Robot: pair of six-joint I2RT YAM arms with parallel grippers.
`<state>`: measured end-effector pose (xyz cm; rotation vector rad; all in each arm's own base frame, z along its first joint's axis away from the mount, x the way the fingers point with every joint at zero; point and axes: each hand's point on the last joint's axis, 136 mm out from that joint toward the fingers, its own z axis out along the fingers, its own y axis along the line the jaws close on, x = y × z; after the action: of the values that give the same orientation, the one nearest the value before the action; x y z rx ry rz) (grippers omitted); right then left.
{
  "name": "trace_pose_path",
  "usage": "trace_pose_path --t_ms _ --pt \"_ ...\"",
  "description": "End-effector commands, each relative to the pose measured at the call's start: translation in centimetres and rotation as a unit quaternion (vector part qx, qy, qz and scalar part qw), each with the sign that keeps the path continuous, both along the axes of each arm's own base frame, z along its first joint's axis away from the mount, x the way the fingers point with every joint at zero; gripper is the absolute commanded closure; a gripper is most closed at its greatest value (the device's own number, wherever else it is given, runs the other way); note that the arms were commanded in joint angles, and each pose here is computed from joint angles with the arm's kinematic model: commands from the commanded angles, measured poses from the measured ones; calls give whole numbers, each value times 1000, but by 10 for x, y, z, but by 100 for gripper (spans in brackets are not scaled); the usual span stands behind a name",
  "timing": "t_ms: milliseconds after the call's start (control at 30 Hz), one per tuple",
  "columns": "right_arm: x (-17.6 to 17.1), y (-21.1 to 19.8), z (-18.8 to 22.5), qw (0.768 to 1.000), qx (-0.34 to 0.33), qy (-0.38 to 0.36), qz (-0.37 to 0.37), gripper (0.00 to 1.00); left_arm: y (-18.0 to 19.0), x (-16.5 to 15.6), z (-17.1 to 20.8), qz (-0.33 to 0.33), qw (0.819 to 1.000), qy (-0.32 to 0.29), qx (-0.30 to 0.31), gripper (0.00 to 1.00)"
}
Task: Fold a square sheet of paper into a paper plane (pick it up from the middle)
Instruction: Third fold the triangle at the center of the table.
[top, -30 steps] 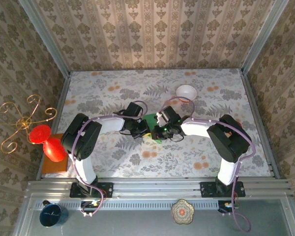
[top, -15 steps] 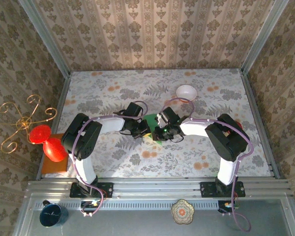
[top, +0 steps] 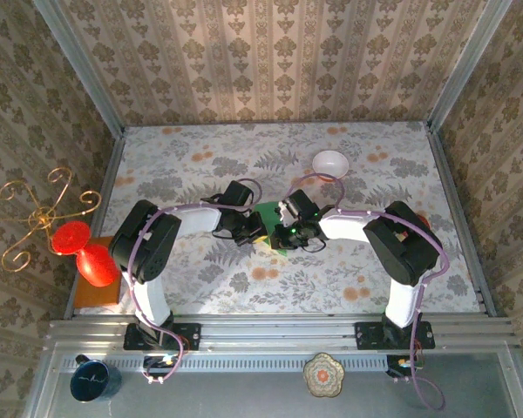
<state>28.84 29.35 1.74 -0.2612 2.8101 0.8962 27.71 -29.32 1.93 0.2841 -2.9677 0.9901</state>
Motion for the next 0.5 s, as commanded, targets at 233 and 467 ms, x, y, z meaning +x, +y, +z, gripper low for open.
trace_pose_path --t_ms 233,467 --pt "-24 -18 5 999 -14 22 18 85 25 -12 -32 0 997 40 66 90" --pt "-26 -27 -4 999 -36 30 14 85 25 -13 -32 -3 997 41 65 90"
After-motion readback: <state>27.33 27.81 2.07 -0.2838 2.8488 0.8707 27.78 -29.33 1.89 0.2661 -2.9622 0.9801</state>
